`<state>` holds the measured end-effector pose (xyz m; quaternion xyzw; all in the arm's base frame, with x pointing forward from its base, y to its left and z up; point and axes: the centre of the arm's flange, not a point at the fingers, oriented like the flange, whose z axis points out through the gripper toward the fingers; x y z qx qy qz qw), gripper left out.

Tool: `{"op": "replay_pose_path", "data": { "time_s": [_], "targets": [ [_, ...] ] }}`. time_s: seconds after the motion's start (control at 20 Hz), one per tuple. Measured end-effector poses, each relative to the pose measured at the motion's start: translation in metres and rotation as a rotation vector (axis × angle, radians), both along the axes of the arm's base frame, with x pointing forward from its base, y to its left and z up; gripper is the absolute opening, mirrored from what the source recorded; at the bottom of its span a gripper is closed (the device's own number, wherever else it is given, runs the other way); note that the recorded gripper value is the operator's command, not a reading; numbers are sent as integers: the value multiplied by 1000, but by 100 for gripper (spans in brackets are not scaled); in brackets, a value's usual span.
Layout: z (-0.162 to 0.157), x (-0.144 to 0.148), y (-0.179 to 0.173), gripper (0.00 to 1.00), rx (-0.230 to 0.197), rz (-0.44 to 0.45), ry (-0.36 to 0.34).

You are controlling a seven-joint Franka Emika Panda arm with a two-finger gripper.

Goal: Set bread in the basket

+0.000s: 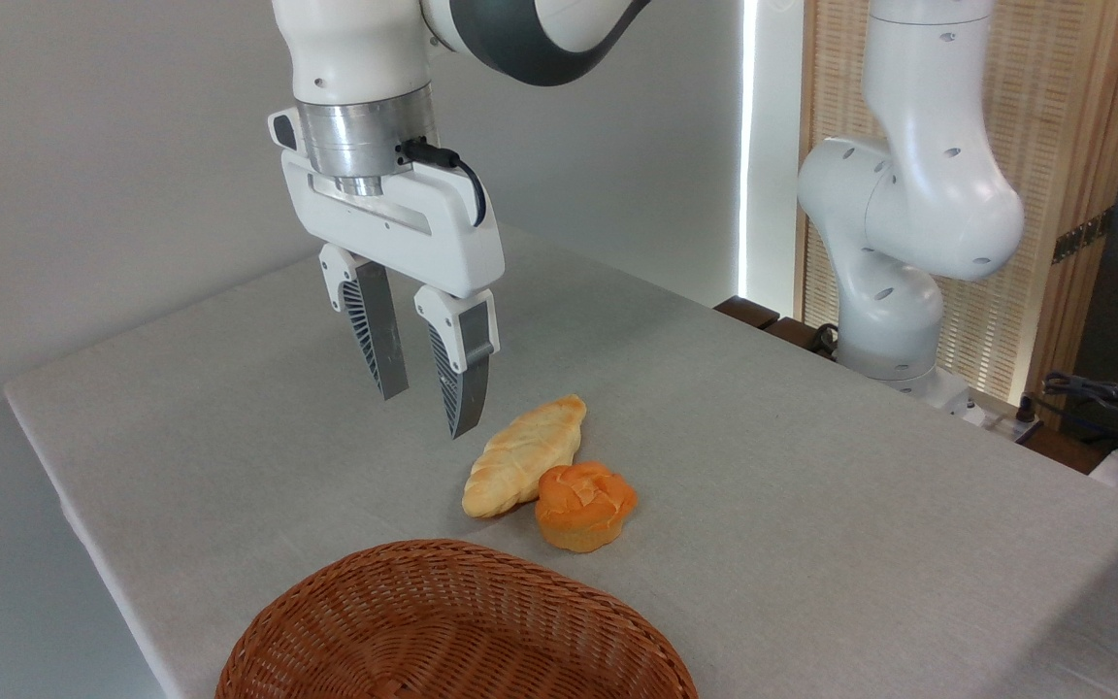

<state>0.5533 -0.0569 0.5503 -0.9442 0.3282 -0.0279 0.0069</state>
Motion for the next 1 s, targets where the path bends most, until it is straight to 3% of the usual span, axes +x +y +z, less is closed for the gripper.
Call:
{"op": "replay_pose_path", "data": {
  "time_s": [1.0],
  "targets": [
    [4,1,4,100,-1,7,-7]
  ]
}}
